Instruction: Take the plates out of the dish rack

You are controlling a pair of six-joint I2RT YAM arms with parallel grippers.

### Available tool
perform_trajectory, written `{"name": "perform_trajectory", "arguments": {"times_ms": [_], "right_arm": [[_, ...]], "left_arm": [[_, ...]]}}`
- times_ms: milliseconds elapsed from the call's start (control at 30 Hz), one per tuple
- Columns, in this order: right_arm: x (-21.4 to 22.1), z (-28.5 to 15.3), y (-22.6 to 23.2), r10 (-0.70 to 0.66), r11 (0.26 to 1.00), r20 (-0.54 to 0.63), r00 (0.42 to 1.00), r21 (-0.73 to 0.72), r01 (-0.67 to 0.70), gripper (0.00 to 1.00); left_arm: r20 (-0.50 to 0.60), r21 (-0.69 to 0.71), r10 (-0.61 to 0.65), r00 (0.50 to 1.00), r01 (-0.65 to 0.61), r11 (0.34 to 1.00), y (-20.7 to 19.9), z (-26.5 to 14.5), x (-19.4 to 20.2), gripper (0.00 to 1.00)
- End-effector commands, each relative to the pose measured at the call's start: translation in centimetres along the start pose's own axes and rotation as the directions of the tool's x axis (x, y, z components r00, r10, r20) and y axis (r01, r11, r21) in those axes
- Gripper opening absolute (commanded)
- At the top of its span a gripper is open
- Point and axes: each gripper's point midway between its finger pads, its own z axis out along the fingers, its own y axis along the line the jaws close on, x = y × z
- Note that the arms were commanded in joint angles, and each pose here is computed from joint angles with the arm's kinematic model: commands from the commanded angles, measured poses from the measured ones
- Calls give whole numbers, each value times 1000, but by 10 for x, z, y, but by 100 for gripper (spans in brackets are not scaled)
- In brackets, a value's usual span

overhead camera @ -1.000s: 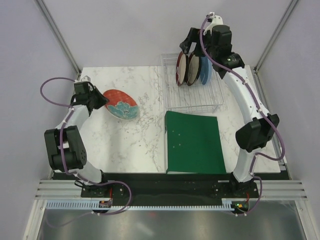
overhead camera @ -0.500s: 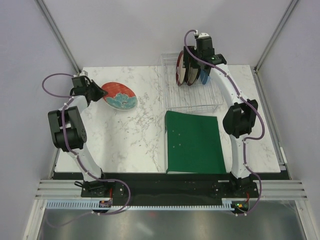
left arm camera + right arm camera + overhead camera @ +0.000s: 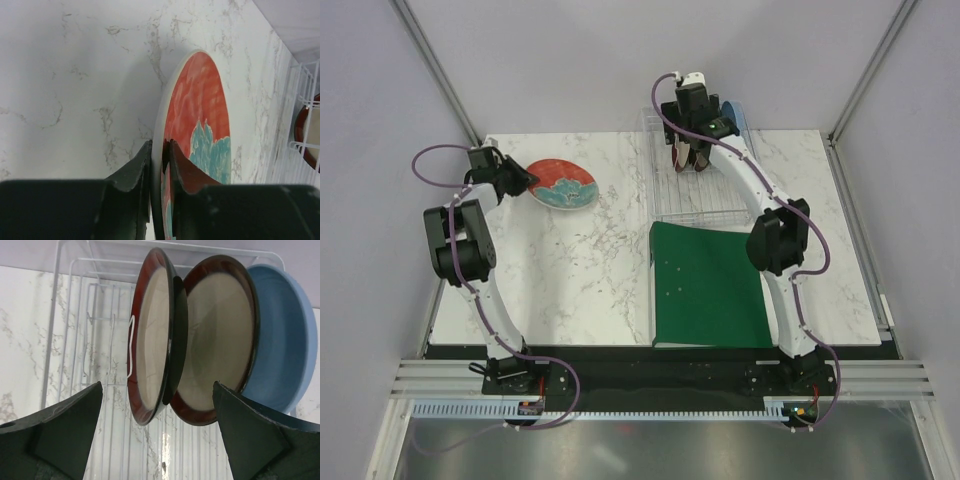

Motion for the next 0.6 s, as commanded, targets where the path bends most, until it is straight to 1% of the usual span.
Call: {"name": "perform_trajectory", "arguments": {"times_ms": [0,67,100,167,233,267,367,433,467,500,533,567], "right_arm": [[-12,6,-11,-58,985,66,996,164,47,98],[-8,12,-13,-64,978,67,996,201,49,97],[-8,14,-15,-63,975,69,996,218,47,97],[-6,18,-16,-81,969,73,994,241,61,97],[-4,23,-17,-87,964,74,993,258,65,97],[-4,24,-19,-88,961,75,993,268,65,97],[-7,28,-16,-79,961,97,992,272,50,96],[-7,32,-16,-73,961,110,991,275,40,92],[-10,33,-15,-67,962,124,990,272,31,87],[-10,35,-13,-90,963,123,988,265,54,85],[-12,36,-11,-86,964,134,987,261,48,77],[-13,37,-10,-85,965,142,986,260,46,73]], "left_arm": [[2,-157,48,999,-47,987,44,15,6,36],[1,-158,49,999,-49,986,46,15,6,44],[0,-159,52,999,-51,986,45,16,6,56],[0,-174,59,998,-58,983,48,16,7,64],[-5,-184,60,998,-59,981,50,14,6,90],[1,-198,62,998,-61,978,51,13,5,100],[5,-239,60,998,-57,969,57,7,5,100],[16,-265,57,998,-51,963,59,-1,6,100],[27,-289,57,998,-47,956,62,-4,5,100],[36,-296,56,998,-42,954,61,-9,3,100],[33,-311,52,998,-39,950,65,-13,7,100],[57,-313,62,996,-41,949,60,-21,0,100]]}}
